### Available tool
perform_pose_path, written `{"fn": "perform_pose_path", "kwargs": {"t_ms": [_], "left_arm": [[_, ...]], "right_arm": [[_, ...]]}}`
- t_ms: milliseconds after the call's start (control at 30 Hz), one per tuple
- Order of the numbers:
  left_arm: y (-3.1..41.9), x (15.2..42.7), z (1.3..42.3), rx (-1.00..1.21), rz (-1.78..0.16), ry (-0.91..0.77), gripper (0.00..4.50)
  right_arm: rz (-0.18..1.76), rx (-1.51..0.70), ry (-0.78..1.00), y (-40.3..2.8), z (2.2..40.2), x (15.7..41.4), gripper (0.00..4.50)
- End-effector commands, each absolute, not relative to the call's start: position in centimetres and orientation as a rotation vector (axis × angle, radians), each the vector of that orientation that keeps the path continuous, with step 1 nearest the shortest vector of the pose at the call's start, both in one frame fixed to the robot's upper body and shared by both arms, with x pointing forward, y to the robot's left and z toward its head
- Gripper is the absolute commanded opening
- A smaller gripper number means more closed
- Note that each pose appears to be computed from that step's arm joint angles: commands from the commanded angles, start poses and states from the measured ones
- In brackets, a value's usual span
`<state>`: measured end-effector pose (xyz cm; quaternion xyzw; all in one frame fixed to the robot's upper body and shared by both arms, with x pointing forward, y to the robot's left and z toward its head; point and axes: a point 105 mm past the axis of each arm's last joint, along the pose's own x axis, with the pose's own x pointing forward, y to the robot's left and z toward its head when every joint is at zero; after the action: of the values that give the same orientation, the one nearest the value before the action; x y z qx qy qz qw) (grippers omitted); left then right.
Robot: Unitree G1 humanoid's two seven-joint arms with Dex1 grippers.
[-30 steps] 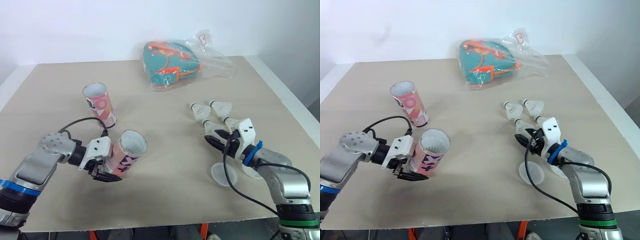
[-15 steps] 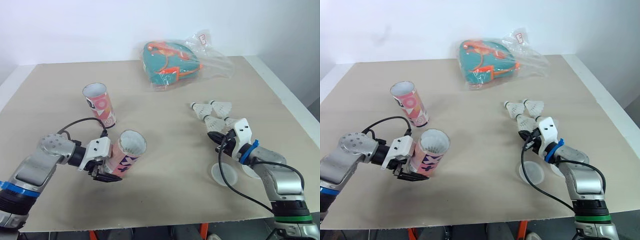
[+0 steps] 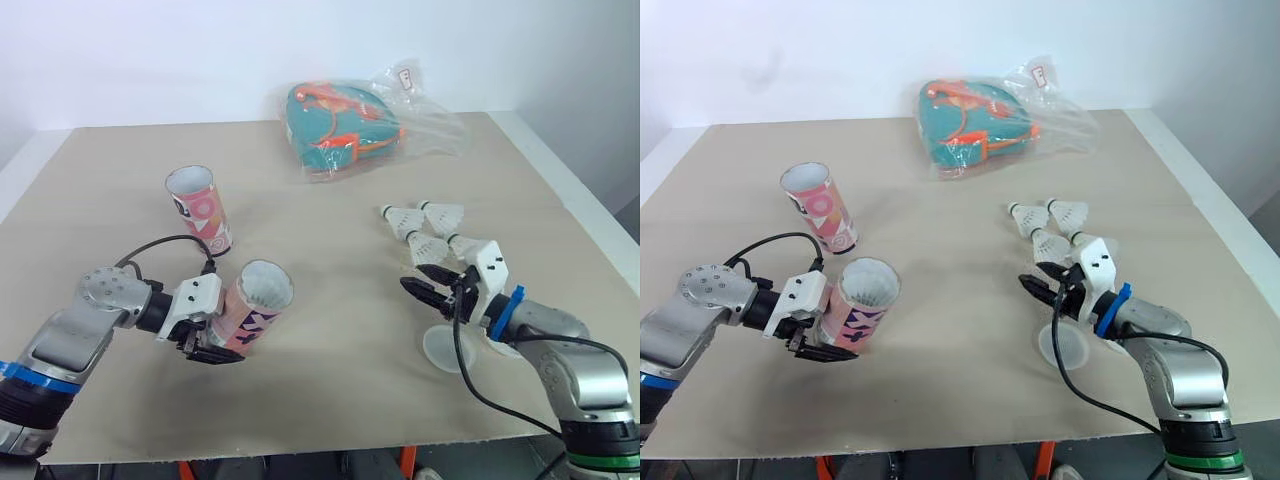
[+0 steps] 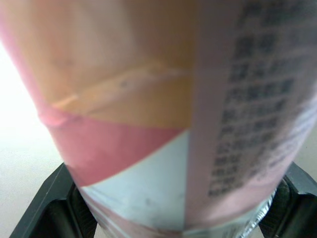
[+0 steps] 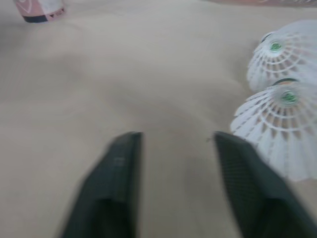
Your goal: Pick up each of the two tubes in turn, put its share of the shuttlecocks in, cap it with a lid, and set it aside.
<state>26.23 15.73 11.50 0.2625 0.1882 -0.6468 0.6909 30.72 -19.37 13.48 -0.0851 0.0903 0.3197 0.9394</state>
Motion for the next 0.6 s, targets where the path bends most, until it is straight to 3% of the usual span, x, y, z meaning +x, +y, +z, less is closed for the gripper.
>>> {"fn": "perform_pose_path", "kwargs": {"t_ms": [33,400,600], "left_arm": [[15.3,25.5,9.7,0.559,-1.484,0.491,3.65],[15.2,25.7,9.6,0.564,-1.493,0.488,3.65],[15.0,25.5,9.5,0.563,-1.495,0.484,3.65]], "right_arm": [[0.652,-0.188,0.155,-19.0,14.7,30.5,3.3],[0.461,-0.225,0.116,-20.3,14.7,33.6,3.3],[0.455,-0.208,0.092,-19.7,15.0,34.1,3.3]]}}
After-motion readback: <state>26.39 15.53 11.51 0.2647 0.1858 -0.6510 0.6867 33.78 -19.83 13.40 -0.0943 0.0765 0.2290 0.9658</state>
